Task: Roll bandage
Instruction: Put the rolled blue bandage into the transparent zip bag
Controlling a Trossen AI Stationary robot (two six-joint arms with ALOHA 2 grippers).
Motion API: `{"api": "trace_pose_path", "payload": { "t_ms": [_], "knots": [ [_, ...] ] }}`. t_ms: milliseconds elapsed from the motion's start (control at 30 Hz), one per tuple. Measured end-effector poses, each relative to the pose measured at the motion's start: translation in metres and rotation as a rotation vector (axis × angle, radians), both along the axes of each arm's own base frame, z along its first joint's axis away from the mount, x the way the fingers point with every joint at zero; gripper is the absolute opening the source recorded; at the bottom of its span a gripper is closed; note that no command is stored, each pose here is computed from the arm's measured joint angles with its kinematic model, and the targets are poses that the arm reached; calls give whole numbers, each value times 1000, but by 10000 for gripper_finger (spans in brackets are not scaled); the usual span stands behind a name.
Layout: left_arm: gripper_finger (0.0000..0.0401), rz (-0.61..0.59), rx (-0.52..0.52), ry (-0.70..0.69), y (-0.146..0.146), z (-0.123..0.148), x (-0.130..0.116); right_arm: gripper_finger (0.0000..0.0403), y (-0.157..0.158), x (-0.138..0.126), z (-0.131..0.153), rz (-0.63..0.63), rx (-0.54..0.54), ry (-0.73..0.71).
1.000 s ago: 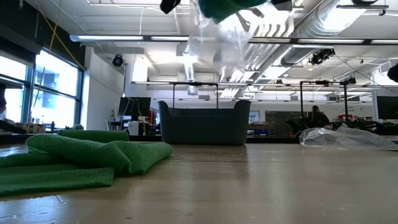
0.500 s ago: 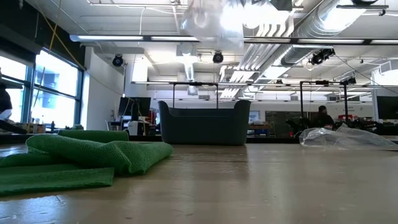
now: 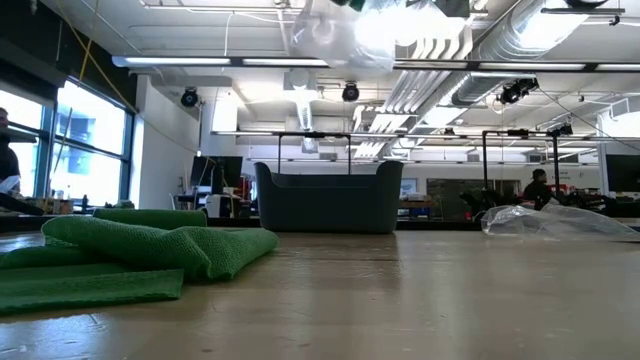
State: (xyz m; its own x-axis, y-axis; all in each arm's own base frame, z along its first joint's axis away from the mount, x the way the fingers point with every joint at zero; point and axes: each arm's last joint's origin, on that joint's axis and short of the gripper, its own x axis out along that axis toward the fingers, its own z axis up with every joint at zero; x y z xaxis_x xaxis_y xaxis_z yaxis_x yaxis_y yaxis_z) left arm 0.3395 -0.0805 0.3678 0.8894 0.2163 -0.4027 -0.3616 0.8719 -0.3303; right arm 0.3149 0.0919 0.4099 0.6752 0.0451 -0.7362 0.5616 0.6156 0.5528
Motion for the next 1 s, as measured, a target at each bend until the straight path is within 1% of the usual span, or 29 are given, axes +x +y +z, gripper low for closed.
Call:
{"api": "trace_pose_path", "payload": {
  "t_ms": [200,333,433,533,600,700,800,933,1000],
  "knots": [
    [0,4,-7,-14,0,1,1,177,-2,3,2,-62,-58,-48],
    [0,14,-50,-24,0,1,1,212,-2,6,1,-64,-85,-53],
    [0,29,-97,-36,0,2,1,220,-1,10,-2,-16,-106,-53],
    [0,58,-145,-20,3,-1,0,220,2,13,3,90,-132,-115],
    [0,64,-186,5,6,-4,0,220,1,11,8,87,-132,-149],
    [0,44,-249,21,8,-5,0,220,-3,6,15,31,-153,-175],
    [0,26,-275,26,9,-5,1,220,-5,0,20,34,-183,-193],
    [0,17,-281,27,8,-5,1,220,-4,-14,32,124,-179,-224],
    [0,-4,-302,24,7,-5,1,220,0,-22,38,191,-202,-245]
  ]
}}
